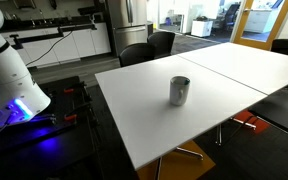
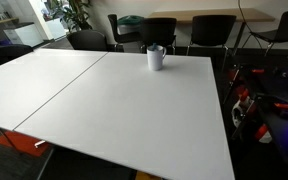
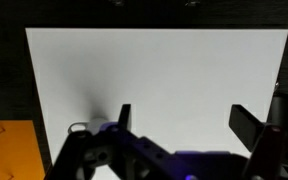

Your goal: Take the marker out of the mug and put it on the table

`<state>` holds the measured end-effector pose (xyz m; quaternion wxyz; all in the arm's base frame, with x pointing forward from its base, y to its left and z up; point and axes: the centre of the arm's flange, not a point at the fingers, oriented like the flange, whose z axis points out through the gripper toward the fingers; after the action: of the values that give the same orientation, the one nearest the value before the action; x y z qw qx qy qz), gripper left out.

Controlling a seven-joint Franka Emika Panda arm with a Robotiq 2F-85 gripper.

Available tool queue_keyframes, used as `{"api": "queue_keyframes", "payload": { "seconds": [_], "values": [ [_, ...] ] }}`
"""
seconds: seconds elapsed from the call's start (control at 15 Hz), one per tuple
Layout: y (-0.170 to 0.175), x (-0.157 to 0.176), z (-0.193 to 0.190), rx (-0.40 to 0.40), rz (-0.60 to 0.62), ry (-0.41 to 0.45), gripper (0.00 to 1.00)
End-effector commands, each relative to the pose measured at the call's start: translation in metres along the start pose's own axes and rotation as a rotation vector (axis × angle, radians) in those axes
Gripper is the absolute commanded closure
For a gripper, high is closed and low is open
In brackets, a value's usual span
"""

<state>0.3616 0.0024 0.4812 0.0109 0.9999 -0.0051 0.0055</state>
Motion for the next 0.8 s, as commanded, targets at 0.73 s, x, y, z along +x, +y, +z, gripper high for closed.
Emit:
{"api": "queue_keyframes", "payload": {
  "seconds": [0.73],
  "values": [
    [0.003, 0.014, -0.004, 0.001, 0.061, 0.060, 0.00]
  ]
}}
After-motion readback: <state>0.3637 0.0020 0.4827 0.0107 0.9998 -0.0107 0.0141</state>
